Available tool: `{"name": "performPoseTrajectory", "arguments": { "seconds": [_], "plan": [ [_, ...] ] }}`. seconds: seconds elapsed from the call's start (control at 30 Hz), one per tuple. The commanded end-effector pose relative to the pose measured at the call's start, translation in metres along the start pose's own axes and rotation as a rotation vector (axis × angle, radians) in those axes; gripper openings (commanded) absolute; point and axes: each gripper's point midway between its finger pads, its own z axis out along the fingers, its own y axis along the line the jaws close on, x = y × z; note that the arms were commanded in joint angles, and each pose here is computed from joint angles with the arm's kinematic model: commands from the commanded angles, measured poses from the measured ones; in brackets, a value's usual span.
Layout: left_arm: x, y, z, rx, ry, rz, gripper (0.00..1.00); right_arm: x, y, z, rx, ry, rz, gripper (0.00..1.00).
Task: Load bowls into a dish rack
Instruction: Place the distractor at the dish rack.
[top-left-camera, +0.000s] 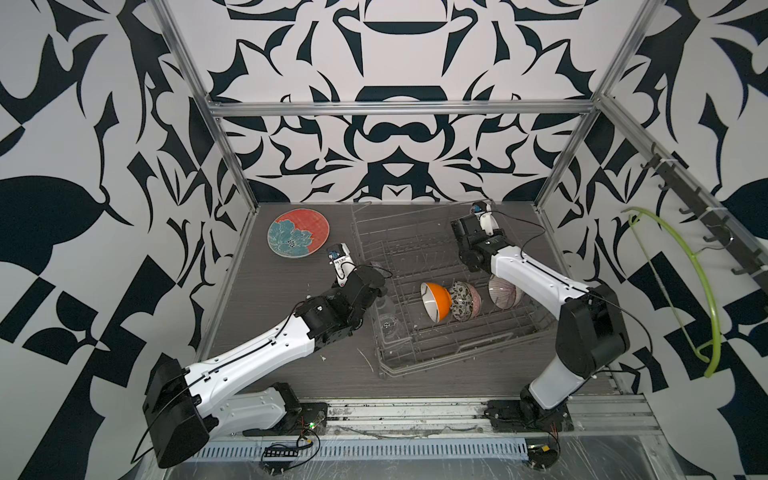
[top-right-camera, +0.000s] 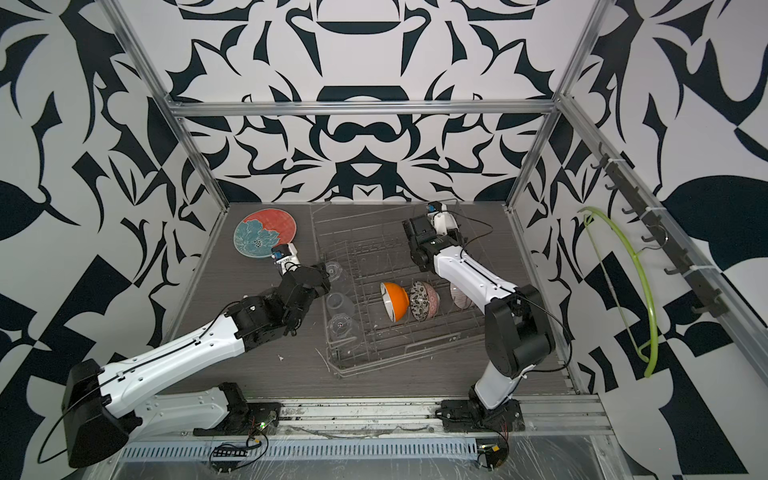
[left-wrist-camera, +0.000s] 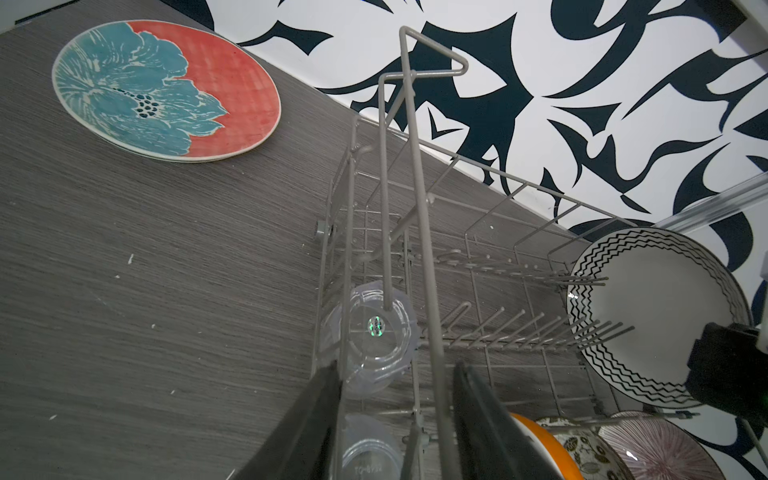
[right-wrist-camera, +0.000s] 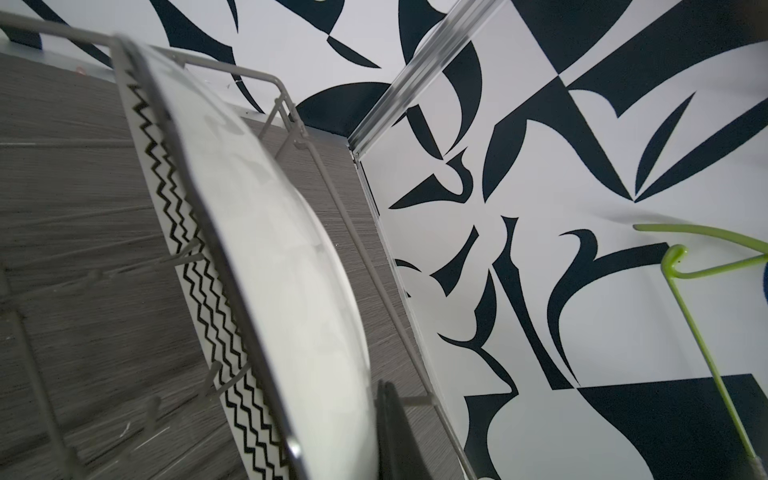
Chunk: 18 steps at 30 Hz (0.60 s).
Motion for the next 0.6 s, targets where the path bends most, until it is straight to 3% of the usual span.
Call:
{"name": "performPoseTrajectory", "arguments": {
  "seconds": [0.0, 0.1, 0.2, 0.57],
  "plan": [
    [0.001, 0.005, -0.003, -0.014, 0.012, 0.018, 0.5, 0.011, 0.003, 0.004, -0.021, 0.047, -0.036, 0.04],
    [0.001, 0.006, -0.003, -0.015, 0.011, 0.019, 0.51, 0.007, 0.005, 0.002, -0.045, 0.044, -0.032, 0.38],
    [0.0, 0.005, -0.003, -0.014, 0.009, 0.019, 0.51, -0.001, 0.002, -0.001, -0.049, 0.033, -0.024, 0.56],
    [-0.004, 0.009, -0.007, -0.021, -0.008, 0.02, 0.54, -0.024, -0.028, -0.03, -0.136, -0.047, 0.101, 0.61]
  ]
}}
